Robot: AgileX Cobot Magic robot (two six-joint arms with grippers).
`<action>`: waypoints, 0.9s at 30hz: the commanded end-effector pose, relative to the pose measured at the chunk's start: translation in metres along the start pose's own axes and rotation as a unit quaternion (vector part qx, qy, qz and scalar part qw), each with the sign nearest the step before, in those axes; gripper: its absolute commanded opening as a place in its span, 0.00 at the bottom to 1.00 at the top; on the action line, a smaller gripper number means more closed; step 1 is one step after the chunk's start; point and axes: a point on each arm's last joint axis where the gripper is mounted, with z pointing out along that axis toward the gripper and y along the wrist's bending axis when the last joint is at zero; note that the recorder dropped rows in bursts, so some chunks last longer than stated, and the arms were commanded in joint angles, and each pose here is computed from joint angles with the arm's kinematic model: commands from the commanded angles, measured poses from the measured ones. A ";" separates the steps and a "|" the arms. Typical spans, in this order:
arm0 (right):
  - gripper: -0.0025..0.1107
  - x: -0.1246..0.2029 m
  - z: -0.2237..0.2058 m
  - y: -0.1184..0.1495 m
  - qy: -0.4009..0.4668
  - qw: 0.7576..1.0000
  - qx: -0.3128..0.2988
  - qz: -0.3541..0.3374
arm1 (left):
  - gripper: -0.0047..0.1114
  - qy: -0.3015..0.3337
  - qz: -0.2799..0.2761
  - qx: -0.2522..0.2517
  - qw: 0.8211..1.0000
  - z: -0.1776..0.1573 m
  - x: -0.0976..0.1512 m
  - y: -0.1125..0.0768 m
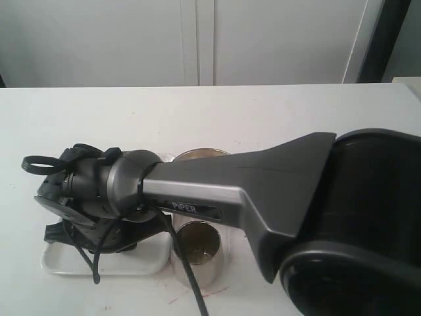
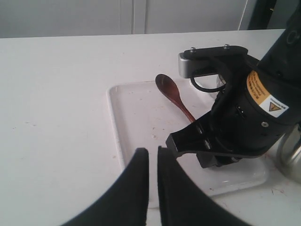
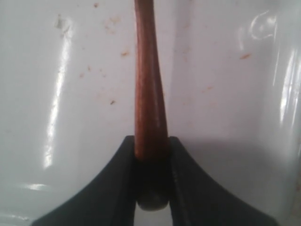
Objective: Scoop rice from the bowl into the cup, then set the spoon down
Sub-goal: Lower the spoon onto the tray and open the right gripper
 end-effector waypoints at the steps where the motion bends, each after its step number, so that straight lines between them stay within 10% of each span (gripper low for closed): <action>1: 0.04 -0.001 -0.001 0.000 0.004 1.000 -0.003 -0.016 | 0.16 -0.004 -0.004 0.003 1.000 0.000 -0.002 -0.001; 27: 0.29 -0.002 -0.001 0.000 0.000 1.000 -0.006 -0.018 | 0.16 -0.004 -0.004 0.003 1.000 0.000 -0.002 -0.001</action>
